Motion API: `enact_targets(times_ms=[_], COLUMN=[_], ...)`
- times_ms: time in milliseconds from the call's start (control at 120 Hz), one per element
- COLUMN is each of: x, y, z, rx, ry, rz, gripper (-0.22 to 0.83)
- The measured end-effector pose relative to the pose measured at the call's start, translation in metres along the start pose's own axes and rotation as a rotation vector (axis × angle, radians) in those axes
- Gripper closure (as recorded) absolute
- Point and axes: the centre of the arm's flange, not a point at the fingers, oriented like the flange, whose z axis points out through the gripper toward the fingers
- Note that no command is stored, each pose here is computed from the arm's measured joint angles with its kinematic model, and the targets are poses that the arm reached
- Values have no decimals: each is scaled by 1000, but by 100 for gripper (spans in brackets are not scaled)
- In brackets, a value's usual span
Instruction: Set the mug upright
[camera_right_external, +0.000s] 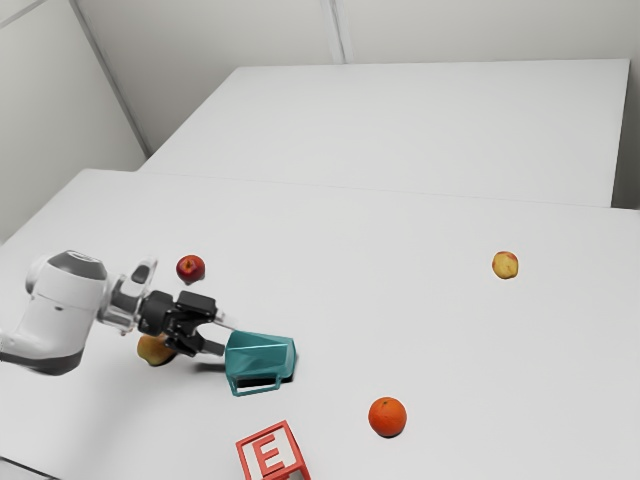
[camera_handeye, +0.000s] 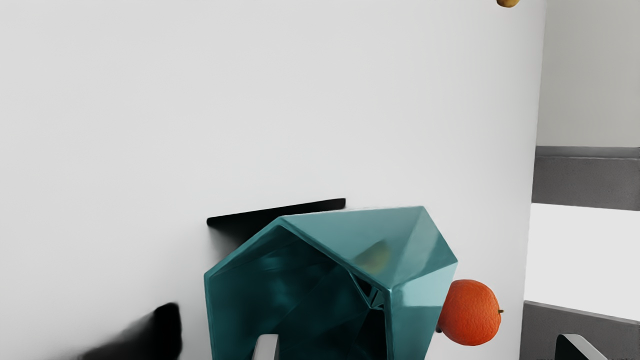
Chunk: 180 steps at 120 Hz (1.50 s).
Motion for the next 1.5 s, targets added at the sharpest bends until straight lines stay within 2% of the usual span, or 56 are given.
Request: enact_targets(times_ms=[200, 350, 400, 542, 633, 767, 933, 1000, 1067, 1150, 1233, 1325, 1408, 1500], x=[-17, -18, -18, -17, -17, -16, -14, -7, 8, 52, 87, 138, 179, 195], y=[1, 5, 6, 9, 9, 10, 16, 29, 57, 109, 156, 195, 201, 185], z=[28, 34, 36, 40, 39, 38, 35, 33, 31, 11, -7, -10, 14, 46], rx=[-62, -89, -92, -91, -90, -91, -92, -89, -78, 2, 204, 481, 671, 794], ry=[17, 44, 50, 58, 64, 71, 78, 80, 75, 47, -31, -179, -297, -369], rz=[-38, -43, -41, -39, -41, -39, -31, 7, 84, 268, 477, 661, 721, 700], gripper=[0, 1, 9, 45, 59, 70, 75, 76, 77, 77, 78, 78, 78, 78])
